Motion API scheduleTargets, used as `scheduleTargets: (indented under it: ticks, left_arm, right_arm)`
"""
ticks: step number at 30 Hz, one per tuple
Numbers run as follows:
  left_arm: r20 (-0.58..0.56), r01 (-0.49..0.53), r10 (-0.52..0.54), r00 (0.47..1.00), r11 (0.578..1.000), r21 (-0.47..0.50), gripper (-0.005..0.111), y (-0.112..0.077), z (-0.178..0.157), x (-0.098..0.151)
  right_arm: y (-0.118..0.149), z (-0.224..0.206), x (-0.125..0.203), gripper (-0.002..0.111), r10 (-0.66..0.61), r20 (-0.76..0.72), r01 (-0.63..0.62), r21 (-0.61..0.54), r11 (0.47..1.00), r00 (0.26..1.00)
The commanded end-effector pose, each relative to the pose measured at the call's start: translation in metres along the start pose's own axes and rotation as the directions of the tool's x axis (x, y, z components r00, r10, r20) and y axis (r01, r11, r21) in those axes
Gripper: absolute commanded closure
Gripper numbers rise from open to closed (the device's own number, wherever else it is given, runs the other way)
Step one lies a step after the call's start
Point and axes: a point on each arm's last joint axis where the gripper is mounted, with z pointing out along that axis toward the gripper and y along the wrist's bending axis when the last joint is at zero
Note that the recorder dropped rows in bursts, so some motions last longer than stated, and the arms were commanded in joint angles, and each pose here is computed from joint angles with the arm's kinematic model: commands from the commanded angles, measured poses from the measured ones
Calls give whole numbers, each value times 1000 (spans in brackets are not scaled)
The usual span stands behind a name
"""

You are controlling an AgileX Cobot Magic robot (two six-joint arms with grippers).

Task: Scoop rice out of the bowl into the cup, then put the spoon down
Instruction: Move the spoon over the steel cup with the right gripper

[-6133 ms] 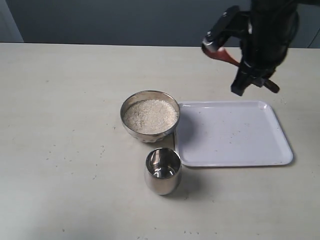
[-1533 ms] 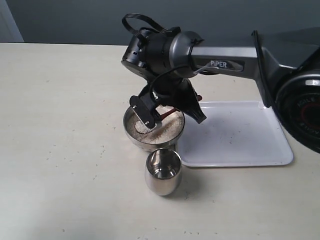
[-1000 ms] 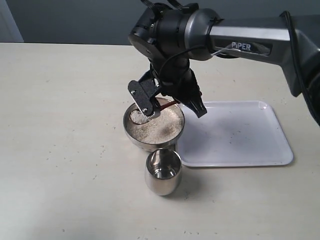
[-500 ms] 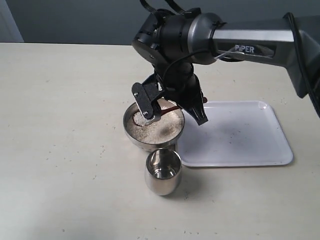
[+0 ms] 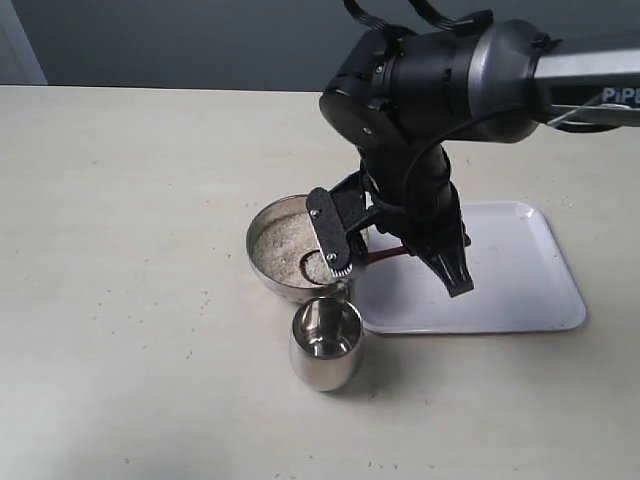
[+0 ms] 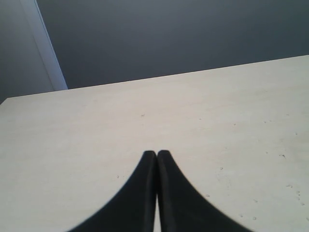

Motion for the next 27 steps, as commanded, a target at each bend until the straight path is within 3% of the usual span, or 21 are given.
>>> scheduleTargets:
  ticks: [1, 11, 20, 27]
  left_arm:
    - [10, 5, -5, 1000, 1000, 3, 106, 0, -1, -2]
    - [10, 5, -5, 1000, 1000, 3, 106, 0, -1, -2]
    - [10, 5, -5, 1000, 1000, 3, 106, 0, -1, -2]
    - [10, 5, -5, 1000, 1000, 3, 106, 0, -1, -2]
  right_arm:
    - [12, -7, -1, 108, 4, 5, -5, 4, 1000, 1000]
    - [27, -10, -20, 108, -45, -1, 45, 8, 999, 999]
    - [27, -11, -20, 108, 81, -3, -81, 11, 997, 997]
    - [26, -11, -19, 108, 106, -11, -105, 21, 994, 994]
